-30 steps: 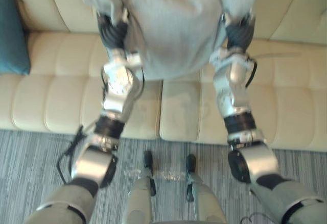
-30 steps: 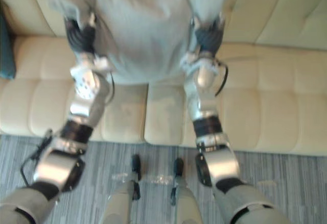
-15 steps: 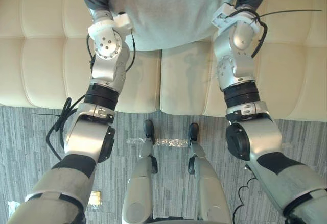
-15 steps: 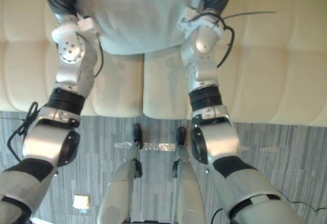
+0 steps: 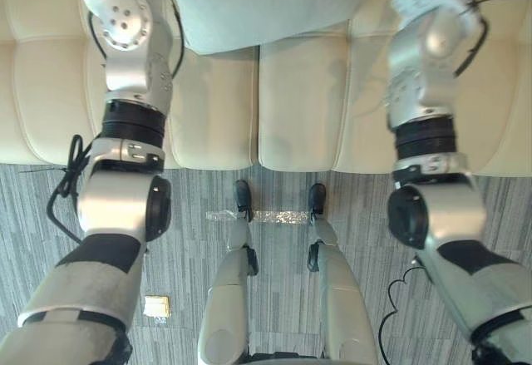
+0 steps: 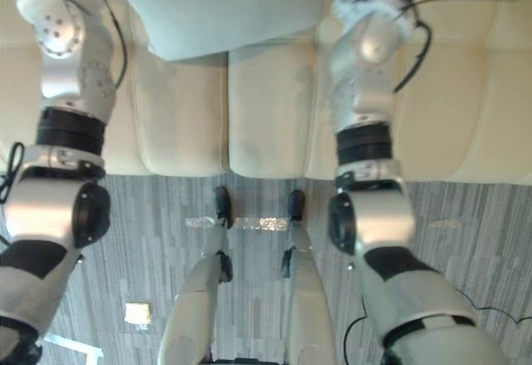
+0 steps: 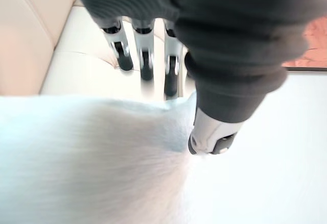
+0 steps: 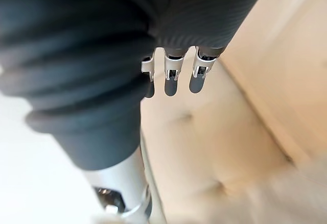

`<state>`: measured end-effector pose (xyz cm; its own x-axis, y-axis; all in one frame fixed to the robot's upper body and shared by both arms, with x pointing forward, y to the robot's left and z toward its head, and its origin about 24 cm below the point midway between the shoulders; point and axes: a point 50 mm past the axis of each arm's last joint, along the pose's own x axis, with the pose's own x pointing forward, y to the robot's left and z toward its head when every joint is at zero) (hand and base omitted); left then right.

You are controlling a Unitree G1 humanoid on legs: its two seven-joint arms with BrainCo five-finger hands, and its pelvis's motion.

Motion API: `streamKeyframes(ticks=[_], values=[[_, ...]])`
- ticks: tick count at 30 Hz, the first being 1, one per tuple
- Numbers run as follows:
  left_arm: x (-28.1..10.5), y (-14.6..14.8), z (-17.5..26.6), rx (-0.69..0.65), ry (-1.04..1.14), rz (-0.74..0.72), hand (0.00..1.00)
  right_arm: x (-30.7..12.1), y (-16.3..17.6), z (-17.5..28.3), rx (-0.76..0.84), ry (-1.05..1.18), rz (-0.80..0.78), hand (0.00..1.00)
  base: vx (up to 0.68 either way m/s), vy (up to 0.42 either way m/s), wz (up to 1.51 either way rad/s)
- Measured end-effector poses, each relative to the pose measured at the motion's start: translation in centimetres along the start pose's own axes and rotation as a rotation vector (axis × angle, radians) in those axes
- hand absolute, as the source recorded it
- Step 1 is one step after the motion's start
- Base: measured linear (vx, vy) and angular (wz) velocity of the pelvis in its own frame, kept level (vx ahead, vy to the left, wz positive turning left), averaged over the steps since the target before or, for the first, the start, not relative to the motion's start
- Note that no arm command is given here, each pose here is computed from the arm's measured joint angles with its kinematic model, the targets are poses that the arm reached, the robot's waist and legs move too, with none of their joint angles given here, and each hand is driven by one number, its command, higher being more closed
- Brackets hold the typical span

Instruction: Pick up cushions and gather them together orderly.

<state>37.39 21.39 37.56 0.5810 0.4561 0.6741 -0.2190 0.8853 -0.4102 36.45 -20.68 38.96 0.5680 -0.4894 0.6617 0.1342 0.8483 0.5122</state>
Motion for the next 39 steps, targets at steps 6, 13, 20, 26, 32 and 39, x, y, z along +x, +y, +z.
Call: streamKeyframes(ticks=[6, 13, 20, 26, 32, 39], values=[[0.2, 0.5, -0.5, -0.089, 0.060, 0.002, 0.00, 0.4, 1.7, -0.3, -0.030, 0.066, 0.136, 0.00, 0.01, -0.002, 0.03], [0.6, -0.2, 0.0, -0.126, 0.063, -0.016, 0.00, -0.2, 3.2, -1.4, -0.112, 0.127, 0.242, 0.00, 0.00, 0.011, 0.14], [-9.0, 5.9, -6.6, 0.042, 0.168, -0.086, 0.00, -5.3, -6.1, -4.4, -0.255, 0.139, 0.217, 0.00, 0.02, 0.011, 0.20], [-25.6, 12.7, -13.8, 0.171, 0.657, -0.069, 0.00, -17.8, -19.5, -8.4, -0.345, 0.448, -0.016, 0.00, 0.05, -0.033, 0.00], [-39.0, 17.5, -14.0, 0.269, 1.099, -0.130, 0.00, -32.5, -24.9, -9.1, -0.446, 0.848, -0.110, 0.00, 0.08, -0.062, -0.17], [-50.1, 23.2, -12.4, 0.471, 1.571, -0.020, 0.00, -46.5, -30.4, -8.1, -0.582, 1.404, -0.304, 0.00, 0.15, -0.016, -0.12]])
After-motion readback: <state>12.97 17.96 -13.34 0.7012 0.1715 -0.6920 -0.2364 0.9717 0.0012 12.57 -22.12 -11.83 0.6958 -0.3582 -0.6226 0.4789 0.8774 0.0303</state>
